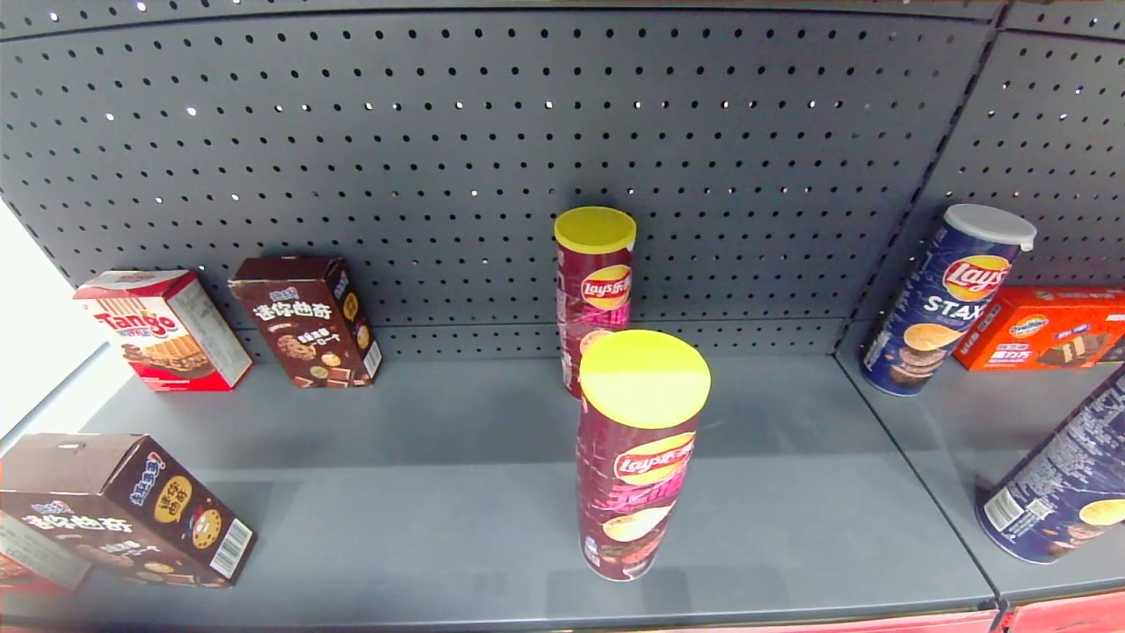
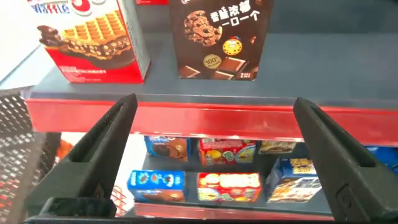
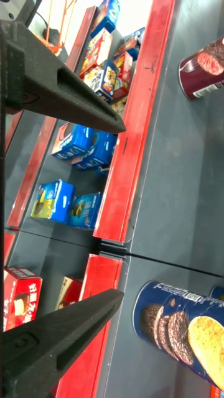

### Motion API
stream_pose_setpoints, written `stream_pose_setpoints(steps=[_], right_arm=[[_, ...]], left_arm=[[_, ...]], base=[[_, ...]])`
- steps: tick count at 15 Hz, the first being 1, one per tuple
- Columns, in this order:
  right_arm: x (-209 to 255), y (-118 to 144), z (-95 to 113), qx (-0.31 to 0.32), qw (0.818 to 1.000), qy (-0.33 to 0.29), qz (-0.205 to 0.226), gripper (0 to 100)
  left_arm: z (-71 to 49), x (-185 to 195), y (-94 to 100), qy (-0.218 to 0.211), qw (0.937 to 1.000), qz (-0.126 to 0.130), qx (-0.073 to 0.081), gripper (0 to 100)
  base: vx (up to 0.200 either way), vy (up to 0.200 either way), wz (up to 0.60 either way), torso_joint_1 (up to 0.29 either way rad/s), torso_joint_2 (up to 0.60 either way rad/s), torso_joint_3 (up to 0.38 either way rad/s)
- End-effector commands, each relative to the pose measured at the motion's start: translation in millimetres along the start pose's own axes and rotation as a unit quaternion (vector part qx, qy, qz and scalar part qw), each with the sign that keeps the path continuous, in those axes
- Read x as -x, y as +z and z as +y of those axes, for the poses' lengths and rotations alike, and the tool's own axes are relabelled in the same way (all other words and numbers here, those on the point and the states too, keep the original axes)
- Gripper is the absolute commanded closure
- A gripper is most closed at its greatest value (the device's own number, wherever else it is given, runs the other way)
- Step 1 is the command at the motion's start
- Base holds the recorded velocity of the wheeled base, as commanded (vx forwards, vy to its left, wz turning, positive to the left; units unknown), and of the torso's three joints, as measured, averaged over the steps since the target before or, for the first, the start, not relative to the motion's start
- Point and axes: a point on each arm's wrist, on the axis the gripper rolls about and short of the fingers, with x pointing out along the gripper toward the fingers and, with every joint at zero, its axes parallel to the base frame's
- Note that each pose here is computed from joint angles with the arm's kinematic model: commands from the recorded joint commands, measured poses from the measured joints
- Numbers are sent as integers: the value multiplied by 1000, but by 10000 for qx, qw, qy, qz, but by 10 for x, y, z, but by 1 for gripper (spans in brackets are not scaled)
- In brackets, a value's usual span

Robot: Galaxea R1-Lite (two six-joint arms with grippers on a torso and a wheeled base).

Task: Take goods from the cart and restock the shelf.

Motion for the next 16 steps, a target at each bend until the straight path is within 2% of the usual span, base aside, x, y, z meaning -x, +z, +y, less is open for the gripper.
stream_pose_setpoints(steps=[1,2,3,4,5,6,7,9,12,16], right_arm=[[0,4,-3,21,9999,114,0,0],[3,14,-7,28,9999,98,-23,0],[82,444,-5,27,9984,-91,-566,0],[-30,976,-8,6,9992,-73,-397,0],[-58,1071,-3,8,9992,249,-323,0],[-64,1113,7,45,9976,608,-320,0],[-147,1194,22,52,9956,915,-201,0],[-355,1546,29,175,9932,1144,-134,0],[-707,1828,58,455,9872,1527,106,0],[-1025,1832,153,581,9733,2155,533,0]], left_arm=[[0,-2,3,16,10000,-2,35,0],[0,-2,3,1,10000,-2,27,0],[-2,-2,2,-53,10000,7,-20,0],[-6,-1,6,-145,9998,-1,-134,0],[-15,0,4,-344,9990,2,-296,0],[-20,0,4,-444,9985,0,-326,0],[-20,-1,0,-444,9985,7,-334,0],[-16,-1,0,-352,9988,9,-327,0],[-5,-2,0,-122,9995,12,-304,0],[-6,-2,0,-130,9995,12,-281,0]], base=[[0,0,0,0,0,0],[0,0,0,0,0,0],[0,0,0,0,0,0],[0,0,0,0,0,0],[0,0,0,0,0,0],[0,0,0,0,0,0],[0,0,0,0,0,0],[0,0,0,0,0,0],[0,0,0,0,0,0],[0,0,0,0,0,0]])
